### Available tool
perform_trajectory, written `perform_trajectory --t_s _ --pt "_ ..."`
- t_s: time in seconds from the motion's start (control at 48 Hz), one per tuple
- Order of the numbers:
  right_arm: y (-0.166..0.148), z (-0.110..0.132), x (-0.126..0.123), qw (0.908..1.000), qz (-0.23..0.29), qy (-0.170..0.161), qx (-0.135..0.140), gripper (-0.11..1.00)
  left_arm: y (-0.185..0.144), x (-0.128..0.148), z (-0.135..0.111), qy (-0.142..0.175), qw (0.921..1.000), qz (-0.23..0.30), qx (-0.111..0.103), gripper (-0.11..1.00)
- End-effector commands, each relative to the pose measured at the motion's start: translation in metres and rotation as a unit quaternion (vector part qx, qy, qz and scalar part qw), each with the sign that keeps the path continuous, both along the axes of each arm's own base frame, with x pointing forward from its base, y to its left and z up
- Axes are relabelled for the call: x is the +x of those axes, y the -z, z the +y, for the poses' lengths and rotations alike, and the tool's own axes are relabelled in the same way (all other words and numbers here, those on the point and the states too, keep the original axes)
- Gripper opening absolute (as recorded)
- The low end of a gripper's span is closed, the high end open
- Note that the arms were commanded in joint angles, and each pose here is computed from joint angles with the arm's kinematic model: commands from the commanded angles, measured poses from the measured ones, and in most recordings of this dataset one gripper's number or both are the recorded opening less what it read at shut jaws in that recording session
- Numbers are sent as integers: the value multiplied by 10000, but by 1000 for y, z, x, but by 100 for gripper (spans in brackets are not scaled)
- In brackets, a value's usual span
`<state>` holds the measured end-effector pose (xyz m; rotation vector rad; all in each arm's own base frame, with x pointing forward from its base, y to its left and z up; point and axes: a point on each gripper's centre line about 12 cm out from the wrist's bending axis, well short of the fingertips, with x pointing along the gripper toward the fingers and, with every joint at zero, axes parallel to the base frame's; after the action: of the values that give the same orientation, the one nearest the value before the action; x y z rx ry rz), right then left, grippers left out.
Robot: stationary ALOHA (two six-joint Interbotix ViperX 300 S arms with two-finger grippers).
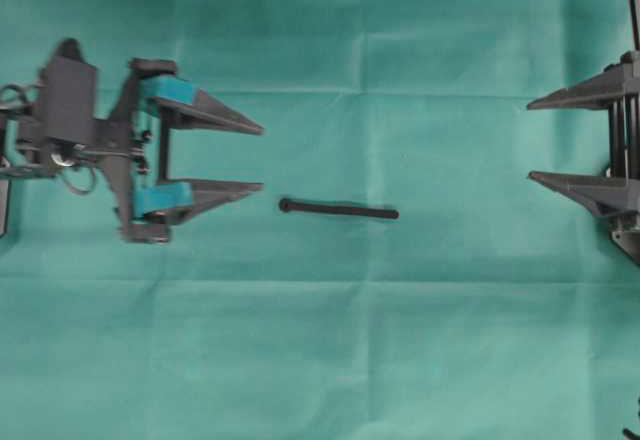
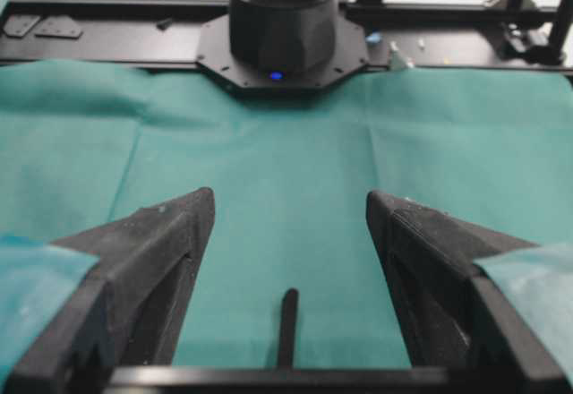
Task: Peel off the Velcro with your right arm.
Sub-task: 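Move the left gripper toward the left end of the black Velcro strip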
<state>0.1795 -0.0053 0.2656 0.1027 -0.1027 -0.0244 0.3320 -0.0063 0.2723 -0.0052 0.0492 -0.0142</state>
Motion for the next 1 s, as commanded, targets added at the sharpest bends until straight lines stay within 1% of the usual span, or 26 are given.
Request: perform_trajectory --t_s 0.0,0.167,0.271,0.396,0.604,0.979 --pt "-5 0 2 10000 -54 1 13 65 -12 14 0 0 9999 -169 12 75" --pt "-4 0 2 10000 -24 6 37 65 -8 25 2 -30 10000 -77 6 75" --pt "-3 0 2 10000 -10 1 91 65 -7 29 3 -46 10000 -46 7 75" --pt "-3 0 2 10000 -3 -4 84 66 -4 32 5 -83 10000 23 8 75" --pt "-1 0 1 10000 20 -3 85 65 10 44 10 -144 9996 261 1 75" --pt "4 0 0 10000 59 -13 79 66 34 79 11 -148 9975 690 9 75"
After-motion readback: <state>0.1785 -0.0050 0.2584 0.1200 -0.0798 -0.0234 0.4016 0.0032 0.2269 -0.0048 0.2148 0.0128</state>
